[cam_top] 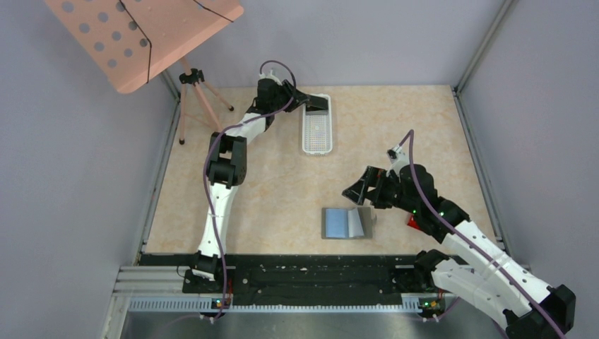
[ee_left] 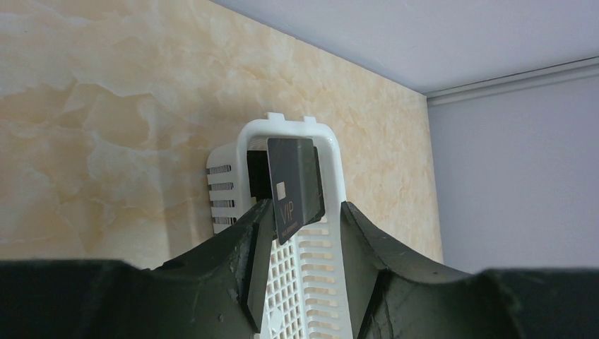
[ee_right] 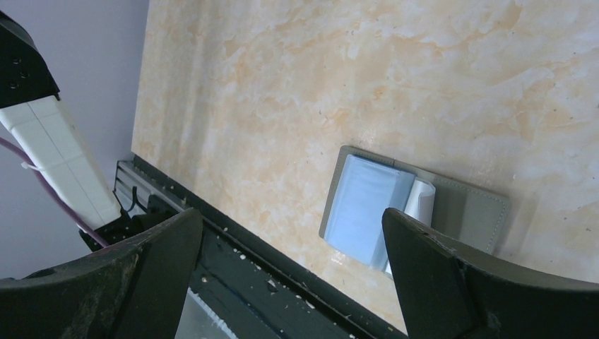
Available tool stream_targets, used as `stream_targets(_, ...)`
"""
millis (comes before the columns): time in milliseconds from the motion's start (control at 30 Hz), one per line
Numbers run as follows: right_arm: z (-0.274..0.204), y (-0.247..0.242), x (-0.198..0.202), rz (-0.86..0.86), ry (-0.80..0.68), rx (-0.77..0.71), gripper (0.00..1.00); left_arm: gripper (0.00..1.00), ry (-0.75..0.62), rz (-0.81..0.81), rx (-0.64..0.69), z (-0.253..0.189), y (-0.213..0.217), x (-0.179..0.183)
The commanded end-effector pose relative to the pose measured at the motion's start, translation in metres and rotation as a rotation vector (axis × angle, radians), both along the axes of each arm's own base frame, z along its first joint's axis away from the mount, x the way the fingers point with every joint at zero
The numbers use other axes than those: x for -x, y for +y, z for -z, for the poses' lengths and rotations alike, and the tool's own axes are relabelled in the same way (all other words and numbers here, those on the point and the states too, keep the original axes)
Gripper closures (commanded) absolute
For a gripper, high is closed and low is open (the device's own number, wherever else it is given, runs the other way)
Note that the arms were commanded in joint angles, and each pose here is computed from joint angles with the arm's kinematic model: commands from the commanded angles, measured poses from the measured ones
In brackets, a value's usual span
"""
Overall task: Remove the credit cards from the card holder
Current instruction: Place the credit card in the storage box.
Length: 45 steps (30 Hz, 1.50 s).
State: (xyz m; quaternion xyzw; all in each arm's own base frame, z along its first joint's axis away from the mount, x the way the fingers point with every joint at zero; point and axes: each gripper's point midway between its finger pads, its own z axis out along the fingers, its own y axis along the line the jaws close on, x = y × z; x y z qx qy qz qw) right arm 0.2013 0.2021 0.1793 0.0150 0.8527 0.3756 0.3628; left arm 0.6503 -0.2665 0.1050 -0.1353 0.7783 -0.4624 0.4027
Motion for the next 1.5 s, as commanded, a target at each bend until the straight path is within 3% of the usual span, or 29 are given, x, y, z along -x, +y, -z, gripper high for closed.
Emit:
stream_targets(0,-0.03,0.001,-0.009,0.008,-0.067,-0.025,0.01,0.53,-0.115,-0.017,-0.006,-0.034,0.005,-0.012)
stream_targets(467,-0.028,-0.001,-0.003,0.015,-0.036,-0.035,0.02,0.47,-0.148,0.017,-0.115,-0.063,0.011,0.001)
stream_targets(767,-0.026,-0.007,0.004,0.017,-0.013,-0.011,0.02,0.5,-0.177,0.07,-0.16,-0.083,0.014,0.028)
stream_targets(1267,-0.032,-0.003,0.0,0.02,-0.022,-0.035,0.02,0.51,-0.205,0.023,-0.126,-0.068,0.006,0.001)
stream_targets(1467,-0.027,0.002,-0.004,0.011,-0.012,-0.029,0.02,0.51,-0.153,0.009,-0.116,-0.039,0.001,-0.006)
